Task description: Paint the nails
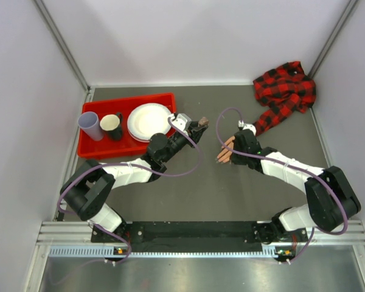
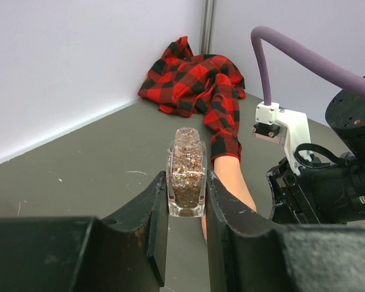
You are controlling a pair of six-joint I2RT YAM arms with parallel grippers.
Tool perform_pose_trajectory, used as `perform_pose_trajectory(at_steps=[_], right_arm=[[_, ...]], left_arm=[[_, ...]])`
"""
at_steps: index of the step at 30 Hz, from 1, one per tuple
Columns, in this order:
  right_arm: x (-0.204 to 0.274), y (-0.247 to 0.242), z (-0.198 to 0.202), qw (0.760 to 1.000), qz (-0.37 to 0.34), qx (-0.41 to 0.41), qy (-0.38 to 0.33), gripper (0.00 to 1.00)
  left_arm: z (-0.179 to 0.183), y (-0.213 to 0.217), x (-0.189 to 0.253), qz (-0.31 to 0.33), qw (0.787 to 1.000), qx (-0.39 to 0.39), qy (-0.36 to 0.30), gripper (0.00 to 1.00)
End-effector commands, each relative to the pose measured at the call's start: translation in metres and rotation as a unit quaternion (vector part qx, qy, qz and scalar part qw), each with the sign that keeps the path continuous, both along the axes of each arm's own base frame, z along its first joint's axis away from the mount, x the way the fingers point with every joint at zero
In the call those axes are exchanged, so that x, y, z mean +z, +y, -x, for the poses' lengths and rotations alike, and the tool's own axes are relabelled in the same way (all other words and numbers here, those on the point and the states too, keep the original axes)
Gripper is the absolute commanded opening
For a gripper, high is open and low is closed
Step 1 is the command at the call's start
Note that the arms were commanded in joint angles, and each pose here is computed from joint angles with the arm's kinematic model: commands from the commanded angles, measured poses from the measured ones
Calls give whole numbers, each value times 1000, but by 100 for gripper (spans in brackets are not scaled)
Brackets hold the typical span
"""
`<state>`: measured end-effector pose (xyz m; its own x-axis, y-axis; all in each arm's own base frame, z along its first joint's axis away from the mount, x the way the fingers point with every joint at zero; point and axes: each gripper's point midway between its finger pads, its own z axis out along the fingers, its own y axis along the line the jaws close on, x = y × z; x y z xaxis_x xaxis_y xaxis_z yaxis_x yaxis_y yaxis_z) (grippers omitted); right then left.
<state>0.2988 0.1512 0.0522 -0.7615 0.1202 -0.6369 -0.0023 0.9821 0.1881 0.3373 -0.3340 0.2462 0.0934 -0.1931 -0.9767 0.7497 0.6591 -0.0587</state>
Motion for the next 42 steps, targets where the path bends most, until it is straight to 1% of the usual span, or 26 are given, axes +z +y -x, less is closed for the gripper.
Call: perform_pose_trajectory(at_steps=[1,42], right_arm=[[20,6,-15,999,-11,-9,-33,0],[25,-6,-12,998,-5,-42,-44,0]], left_arm=[[3,1,24,32,999,-7,-29,0],[3,1,24,32,999,-10,-28,0]])
